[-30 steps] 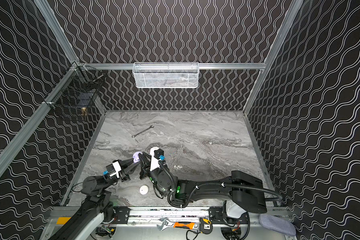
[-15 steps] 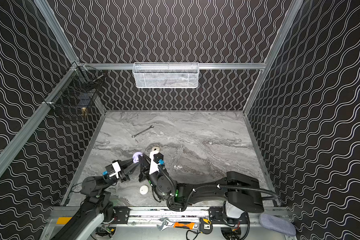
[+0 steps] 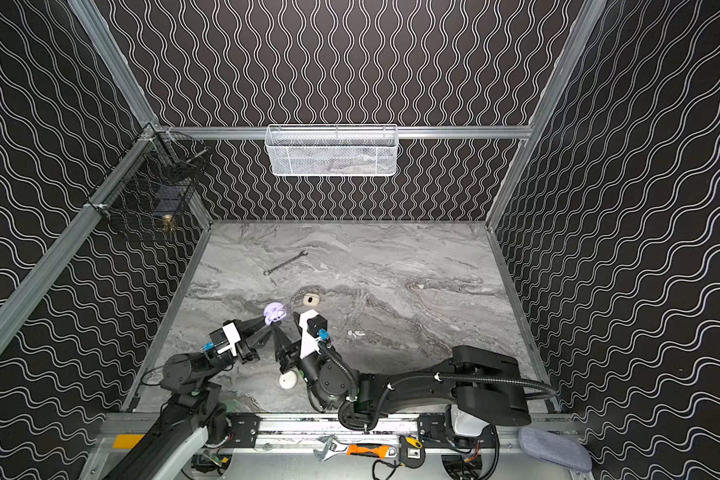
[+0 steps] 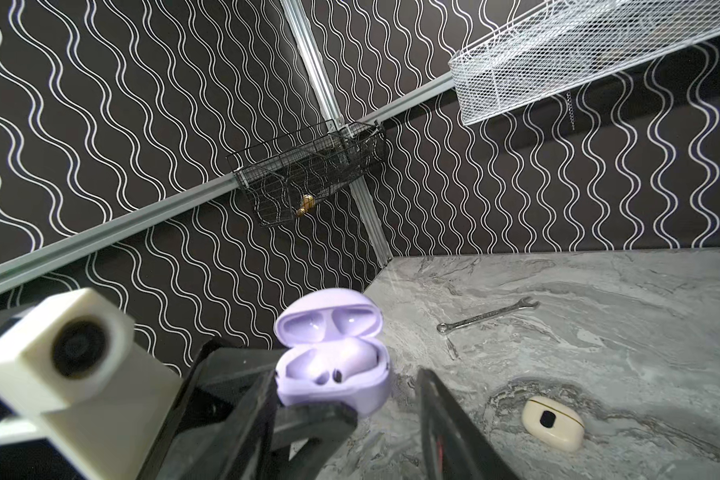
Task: Insert the wireless bluetooth earbuds into the charging case
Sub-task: 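Move the right gripper back over the remaining lilac earbud, then lower the right gripper and close it on the second lilac earbud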
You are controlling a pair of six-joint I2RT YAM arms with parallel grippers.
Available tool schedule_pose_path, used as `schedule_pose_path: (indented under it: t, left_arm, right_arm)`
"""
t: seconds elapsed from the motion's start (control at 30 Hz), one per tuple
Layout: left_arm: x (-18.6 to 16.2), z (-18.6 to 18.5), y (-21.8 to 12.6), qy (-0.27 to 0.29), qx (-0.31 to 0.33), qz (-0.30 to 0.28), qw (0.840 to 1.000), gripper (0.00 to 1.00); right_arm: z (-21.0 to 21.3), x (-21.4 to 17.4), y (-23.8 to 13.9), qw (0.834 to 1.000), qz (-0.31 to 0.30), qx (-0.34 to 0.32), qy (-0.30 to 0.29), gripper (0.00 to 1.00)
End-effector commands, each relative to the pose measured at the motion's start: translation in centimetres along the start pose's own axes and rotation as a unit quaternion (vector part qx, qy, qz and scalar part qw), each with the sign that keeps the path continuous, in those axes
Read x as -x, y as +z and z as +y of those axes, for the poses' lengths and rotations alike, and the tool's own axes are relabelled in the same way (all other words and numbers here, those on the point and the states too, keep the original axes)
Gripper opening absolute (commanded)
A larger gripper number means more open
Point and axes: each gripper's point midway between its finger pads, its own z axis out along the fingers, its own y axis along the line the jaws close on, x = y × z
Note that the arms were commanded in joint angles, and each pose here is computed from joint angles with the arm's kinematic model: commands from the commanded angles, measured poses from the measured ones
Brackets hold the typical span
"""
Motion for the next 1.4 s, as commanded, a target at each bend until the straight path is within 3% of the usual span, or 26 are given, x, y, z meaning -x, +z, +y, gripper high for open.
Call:
schedule_pose_path:
  t: [0.0,0.2,0.33,0.53,0.83,0.93,1.37]
  left_arm:
    - [0.4,0.2,0.1,0.012,0.003,-0.005,1.000,0.00]
    - [0.0,0.5,0.2,0.004,0.009,0.007,1.000,0.00]
    - [-0.2,0.8,0.2,0.004,0.020,0.017,1.000,0.00]
    - [-0.7,1.4,0.0,0.002,0.039,0.031,0.999,0.00]
    - [-0.4,1.3,0.1,0.000,0.035,0.031,0.999,0.00]
    - [-0.4,1.3,0.1,-0.001,0.035,0.031,0.999,0.00]
    - [-0.7,1.4,0.1,-0.005,0.037,0.038,0.999,0.00]
  right_arm:
    - [-0.8,3.7,-1.6,0.998,-0.052,-0.010,0.015,0.57]
    - [-5.5,4.6,-4.6,0.997,-0.037,-0.063,0.014,0.60]
    - [-9.8,0.4,-5.2,0.990,0.065,-0.121,0.032,0.61]
    - [-15.0,-9.1,-4.2,0.950,0.254,-0.172,0.053,0.57]
    - [-15.0,-18.1,-2.9,0.897,0.407,-0.157,0.073,0.55]
    - [-15.6,-19.5,-2.6,0.883,0.432,-0.165,0.076,0.54]
    - [-16.4,-22.6,-2.3,0.862,0.471,-0.177,0.066,0.51]
